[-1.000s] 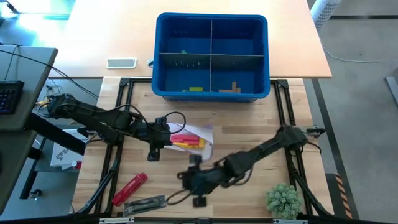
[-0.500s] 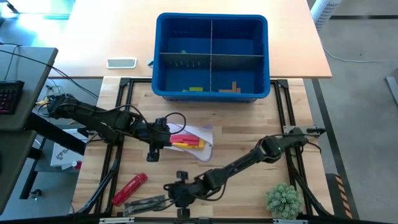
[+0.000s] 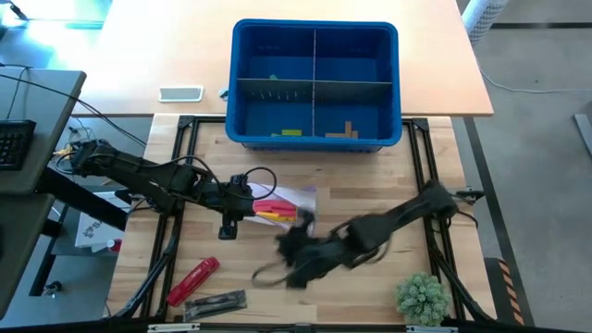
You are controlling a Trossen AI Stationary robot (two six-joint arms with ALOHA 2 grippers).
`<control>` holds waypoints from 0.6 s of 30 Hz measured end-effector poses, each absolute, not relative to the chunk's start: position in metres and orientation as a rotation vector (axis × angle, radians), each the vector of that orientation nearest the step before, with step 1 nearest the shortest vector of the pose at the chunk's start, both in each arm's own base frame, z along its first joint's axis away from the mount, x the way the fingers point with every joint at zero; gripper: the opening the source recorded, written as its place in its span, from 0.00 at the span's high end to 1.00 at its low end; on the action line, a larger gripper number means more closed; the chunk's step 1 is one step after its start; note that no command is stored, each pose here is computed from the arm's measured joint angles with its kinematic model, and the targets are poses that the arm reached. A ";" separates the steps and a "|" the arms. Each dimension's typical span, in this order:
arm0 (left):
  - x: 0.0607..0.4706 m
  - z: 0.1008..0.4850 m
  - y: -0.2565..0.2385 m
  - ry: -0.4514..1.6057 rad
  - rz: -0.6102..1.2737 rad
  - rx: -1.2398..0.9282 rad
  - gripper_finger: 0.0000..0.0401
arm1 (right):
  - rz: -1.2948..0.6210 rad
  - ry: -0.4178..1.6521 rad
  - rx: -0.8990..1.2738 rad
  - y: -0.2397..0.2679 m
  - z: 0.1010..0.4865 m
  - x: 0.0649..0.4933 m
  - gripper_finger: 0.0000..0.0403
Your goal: Sort blocks
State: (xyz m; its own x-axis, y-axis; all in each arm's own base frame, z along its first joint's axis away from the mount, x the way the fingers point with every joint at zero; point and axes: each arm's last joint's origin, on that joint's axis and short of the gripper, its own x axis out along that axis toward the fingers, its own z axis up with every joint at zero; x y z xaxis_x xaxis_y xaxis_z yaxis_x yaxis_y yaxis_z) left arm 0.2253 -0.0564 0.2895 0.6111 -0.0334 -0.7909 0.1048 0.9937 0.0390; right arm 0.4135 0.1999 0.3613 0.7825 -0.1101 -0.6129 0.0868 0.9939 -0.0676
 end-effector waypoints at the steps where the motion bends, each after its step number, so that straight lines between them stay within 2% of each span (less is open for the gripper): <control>1: 0.225 0.289 -0.056 0.910 -0.076 0.087 1.00 | -0.159 0.648 -0.041 0.191 0.374 0.404 0.68; 5: 0.225 0.289 -0.056 0.910 -0.077 0.104 1.00 | -0.429 0.586 -0.015 0.153 0.415 0.368 0.68; 12: 0.225 0.289 -0.056 0.913 -0.079 0.106 1.00 | -0.911 0.617 0.143 0.055 0.431 0.336 0.68; 15: 0.225 0.289 -0.057 0.918 -0.091 0.097 1.00 | -1.033 0.695 0.173 0.007 0.427 0.336 0.68; 18: 0.224 0.289 -0.057 0.923 -0.094 0.087 1.00 | -1.064 0.786 0.122 -0.043 0.422 0.342 0.68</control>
State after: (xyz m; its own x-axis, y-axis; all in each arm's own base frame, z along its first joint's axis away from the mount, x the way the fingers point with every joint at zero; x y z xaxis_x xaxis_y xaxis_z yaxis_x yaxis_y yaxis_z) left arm 0.2243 -0.0567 0.2888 0.5995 -0.0437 -0.7992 0.1187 0.9923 0.0347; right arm 0.3416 -0.0427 0.4220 0.2466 -0.7365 -0.6299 0.8187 0.5061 -0.2712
